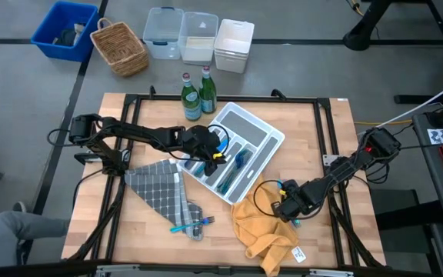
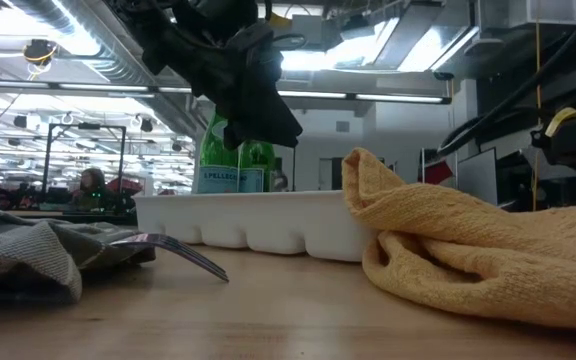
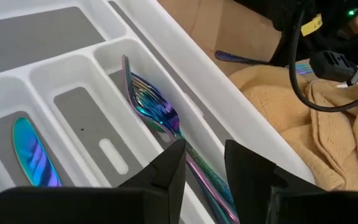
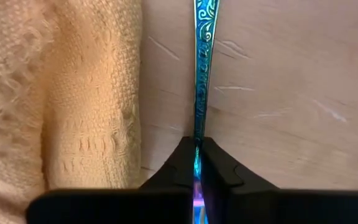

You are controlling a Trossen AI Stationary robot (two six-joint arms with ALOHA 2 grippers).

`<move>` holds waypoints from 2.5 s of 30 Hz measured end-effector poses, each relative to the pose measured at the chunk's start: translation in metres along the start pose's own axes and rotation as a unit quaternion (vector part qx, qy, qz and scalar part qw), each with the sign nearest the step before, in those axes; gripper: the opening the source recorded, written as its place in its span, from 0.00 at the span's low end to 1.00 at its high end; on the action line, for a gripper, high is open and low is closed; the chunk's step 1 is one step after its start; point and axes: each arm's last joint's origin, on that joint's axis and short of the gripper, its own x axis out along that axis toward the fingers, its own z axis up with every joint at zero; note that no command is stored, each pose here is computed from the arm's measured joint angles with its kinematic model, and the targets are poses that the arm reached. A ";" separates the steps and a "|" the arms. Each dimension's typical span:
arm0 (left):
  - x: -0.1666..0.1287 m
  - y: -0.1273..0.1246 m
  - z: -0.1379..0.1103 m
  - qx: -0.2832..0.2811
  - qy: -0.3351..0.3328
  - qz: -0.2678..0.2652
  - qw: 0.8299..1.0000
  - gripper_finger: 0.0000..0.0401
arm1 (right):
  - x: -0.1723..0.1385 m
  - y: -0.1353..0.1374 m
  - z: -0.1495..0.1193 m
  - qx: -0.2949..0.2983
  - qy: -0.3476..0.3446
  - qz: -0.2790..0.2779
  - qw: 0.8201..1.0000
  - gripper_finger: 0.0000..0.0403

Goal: Sort silverware
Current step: Put the blue fork into the cutlery tray

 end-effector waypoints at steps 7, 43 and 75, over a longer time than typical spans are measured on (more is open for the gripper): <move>0.000 0.000 0.000 0.000 0.000 0.000 1.000 0.25 | -0.004 0.003 -0.001 -0.033 -0.003 -0.007 0.999 0.04; -0.078 -0.048 -0.024 -0.110 0.141 -0.021 0.984 0.25 | -0.125 0.079 0.105 -0.619 -0.274 -0.084 0.731 0.03; -0.093 -0.125 -0.072 -0.209 0.201 -0.030 0.957 0.25 | -0.067 0.103 0.199 -0.852 -0.183 -0.006 0.491 0.04</move>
